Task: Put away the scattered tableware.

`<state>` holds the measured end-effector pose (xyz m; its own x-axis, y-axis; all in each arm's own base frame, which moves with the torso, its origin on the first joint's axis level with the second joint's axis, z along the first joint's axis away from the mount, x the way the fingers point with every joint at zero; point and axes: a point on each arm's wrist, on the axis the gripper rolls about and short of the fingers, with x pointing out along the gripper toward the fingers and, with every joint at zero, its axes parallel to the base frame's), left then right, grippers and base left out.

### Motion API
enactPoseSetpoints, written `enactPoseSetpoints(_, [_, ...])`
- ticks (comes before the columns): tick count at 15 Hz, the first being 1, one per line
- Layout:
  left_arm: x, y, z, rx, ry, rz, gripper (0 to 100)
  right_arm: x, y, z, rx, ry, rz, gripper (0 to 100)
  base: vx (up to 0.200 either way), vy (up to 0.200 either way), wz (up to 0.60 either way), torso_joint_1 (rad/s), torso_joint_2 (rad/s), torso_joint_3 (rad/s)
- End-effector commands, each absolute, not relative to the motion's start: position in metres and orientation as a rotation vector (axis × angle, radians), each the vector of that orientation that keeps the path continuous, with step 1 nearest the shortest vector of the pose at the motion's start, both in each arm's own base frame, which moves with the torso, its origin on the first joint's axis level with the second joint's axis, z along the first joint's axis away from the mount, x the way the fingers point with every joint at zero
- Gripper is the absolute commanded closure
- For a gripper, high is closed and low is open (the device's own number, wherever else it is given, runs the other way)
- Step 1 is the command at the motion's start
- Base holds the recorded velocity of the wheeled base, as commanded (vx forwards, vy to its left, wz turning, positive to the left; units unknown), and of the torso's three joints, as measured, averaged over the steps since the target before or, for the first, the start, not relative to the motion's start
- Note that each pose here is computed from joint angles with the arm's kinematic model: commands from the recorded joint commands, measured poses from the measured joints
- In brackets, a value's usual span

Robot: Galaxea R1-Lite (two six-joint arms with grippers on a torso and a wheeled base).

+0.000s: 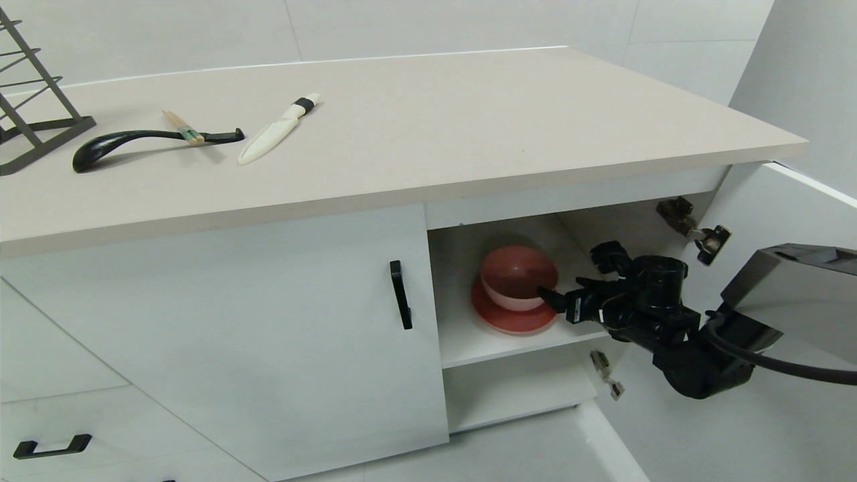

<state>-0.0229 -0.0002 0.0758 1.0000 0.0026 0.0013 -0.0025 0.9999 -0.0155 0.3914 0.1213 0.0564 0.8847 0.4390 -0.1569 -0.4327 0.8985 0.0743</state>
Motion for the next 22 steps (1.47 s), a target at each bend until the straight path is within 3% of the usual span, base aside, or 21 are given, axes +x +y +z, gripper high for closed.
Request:
enactPoseSetpoints(1, [-0.023,0.000,0.076,-0.015,0.000,0.003,0,0.392,0.122,0.059,0.028,0.146,0.460,0,0.000,0.000,0.00,0.000,0.00,0.000])
enactPoseSetpoints(4, [-0.023,0.000,0.076,-0.015,0.000,0.003,0,0.378,0.125,0.081,0.004,0.070,0.480,0,0.000,0.000,0.00,0.000,0.00,0.000])
enactPoseSetpoints(10, [-0.023,0.000,0.076,-0.014,0.000,0.003,0,0.288,0.120,0.110,-0.086,-0.086,0.541,0,0.000,0.000,0.00,0.000,0.00,0.000])
enactPoseSetpoints(18, [-0.023,0.000,0.076,-0.025,-0.002,0.003,0,0.160,0.069,0.137,-0.085,-0.092,0.544,0,0.000,0.000,0.00,0.000,0.00,0.000])
enactPoseSetpoints(22, [-0.023,0.000,0.076,-0.026,0.000,0.003,0,0.131,0.045,0.165,0.003,-0.243,0.378,0,0.000,0.000,0.00,0.000,0.00,0.000])
